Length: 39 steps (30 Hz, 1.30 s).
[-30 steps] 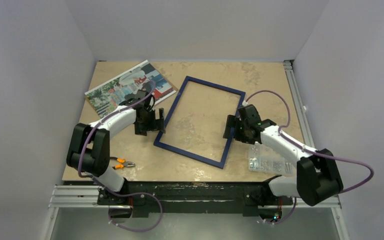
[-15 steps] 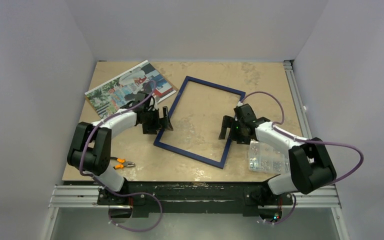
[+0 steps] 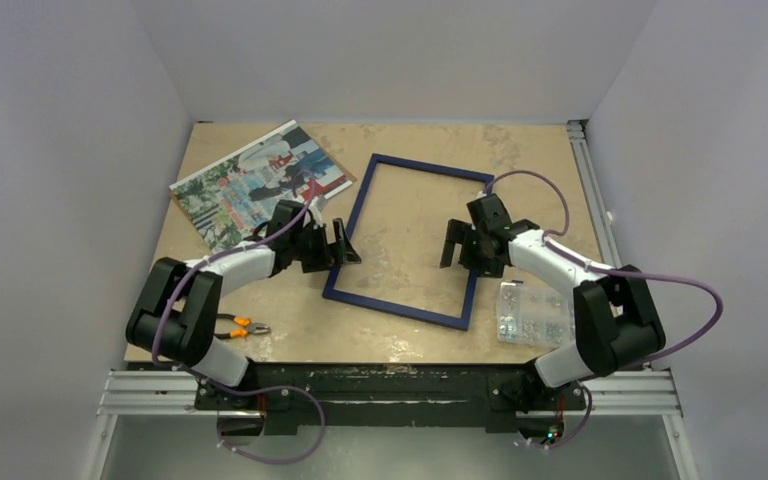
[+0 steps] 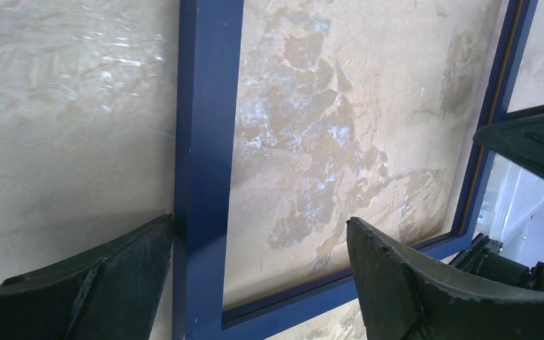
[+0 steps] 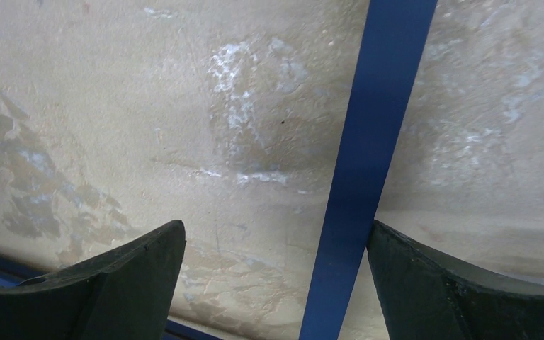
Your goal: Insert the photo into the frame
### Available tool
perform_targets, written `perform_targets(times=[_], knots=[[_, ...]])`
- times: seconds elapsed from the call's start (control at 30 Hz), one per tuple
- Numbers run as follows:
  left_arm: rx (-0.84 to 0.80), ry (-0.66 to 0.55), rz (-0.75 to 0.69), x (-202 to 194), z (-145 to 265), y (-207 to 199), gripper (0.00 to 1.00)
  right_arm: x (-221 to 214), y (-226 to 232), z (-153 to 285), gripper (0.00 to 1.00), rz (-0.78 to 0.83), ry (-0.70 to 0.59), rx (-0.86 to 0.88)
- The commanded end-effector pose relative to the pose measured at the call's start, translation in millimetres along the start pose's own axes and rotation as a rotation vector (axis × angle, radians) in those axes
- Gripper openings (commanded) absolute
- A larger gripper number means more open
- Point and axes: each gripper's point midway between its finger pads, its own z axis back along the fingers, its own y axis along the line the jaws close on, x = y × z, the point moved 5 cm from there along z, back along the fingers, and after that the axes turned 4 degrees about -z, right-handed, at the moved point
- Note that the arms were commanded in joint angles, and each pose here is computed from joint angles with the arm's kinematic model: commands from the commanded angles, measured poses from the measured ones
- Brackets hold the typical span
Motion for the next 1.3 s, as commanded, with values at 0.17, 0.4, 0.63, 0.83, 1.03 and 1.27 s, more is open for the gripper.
perform_targets(times=[0.17, 0.4, 0.63, 0.83, 1.03, 1.27], knots=[[0.056, 0.182, 0.051, -63, 3, -4, 0.89, 27, 29, 25, 0.97, 0.033, -0.088, 0.075], [0.153, 0.159, 0.012, -57, 16, 1, 0.90, 28, 24, 28, 0.99, 0.055, -0.097, 0.047], [0.136, 0.131, 0.013, -52, 17, -4, 0.90, 25, 13, 30, 0.99, 0.063, -0.099, -0.017], [0.134, 0.141, 0.025, -56, 12, 0, 0.90, 15, 3, 21, 0.98, 0.063, -0.073, -0.047], [0.161, 0.167, 0.041, -65, 8, 9, 0.89, 12, 0, 20, 0.98, 0.057, -0.072, -0.053], [0.121, 0.175, 0.054, -69, 3, 4, 0.86, 12, -2, -1, 0.98, 0.065, -0.039, -0.094]])
